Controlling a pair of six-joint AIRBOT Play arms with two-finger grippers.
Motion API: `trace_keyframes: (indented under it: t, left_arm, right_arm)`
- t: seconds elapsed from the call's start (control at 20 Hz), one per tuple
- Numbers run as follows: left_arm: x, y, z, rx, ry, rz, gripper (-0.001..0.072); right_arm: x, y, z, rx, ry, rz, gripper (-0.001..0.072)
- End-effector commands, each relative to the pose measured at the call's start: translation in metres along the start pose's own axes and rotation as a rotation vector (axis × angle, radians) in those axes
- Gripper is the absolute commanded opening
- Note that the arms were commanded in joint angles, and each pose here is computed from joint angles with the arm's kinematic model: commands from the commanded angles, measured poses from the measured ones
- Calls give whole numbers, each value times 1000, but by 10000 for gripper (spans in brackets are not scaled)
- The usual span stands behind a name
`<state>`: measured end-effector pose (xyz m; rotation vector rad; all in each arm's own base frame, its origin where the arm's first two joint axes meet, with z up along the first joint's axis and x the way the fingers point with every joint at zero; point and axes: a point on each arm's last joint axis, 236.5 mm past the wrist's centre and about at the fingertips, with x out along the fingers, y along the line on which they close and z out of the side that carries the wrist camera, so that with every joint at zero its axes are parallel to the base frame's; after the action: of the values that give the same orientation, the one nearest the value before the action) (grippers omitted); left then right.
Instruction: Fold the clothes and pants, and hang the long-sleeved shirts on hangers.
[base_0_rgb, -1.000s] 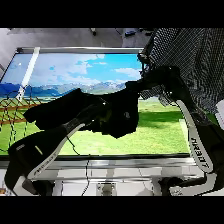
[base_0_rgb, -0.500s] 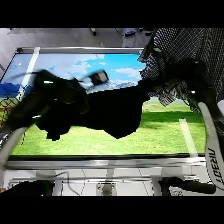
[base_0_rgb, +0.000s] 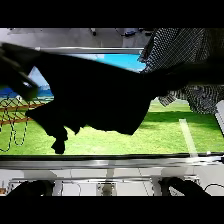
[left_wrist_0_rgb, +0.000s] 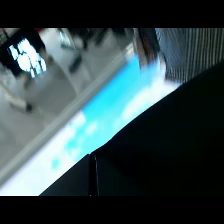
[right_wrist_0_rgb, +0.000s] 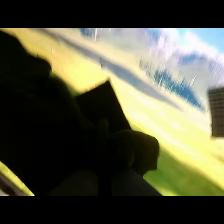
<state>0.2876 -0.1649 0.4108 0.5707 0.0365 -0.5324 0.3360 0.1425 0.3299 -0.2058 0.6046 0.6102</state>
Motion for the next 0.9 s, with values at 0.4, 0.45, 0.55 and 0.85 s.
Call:
trace_keyframes:
  t: [0.4,0.45,0.55,0.85]
  left_arm:
    - [-30,31,45,-227,-187,93,24]
    - [-18,26,25,-260,-100,82,24]
    - [9,6,-28,-329,117,48,25]
    - [72,-116,-236,-411,764,-103,24]
  right_arm:
    - [-109,24,56,-101,-302,-103,25]
    - [-75,15,44,-41,-220,-69,25]
    - [-4,4,12,58,-38,15,25]
    - [176,39,-136,165,562,265,25]
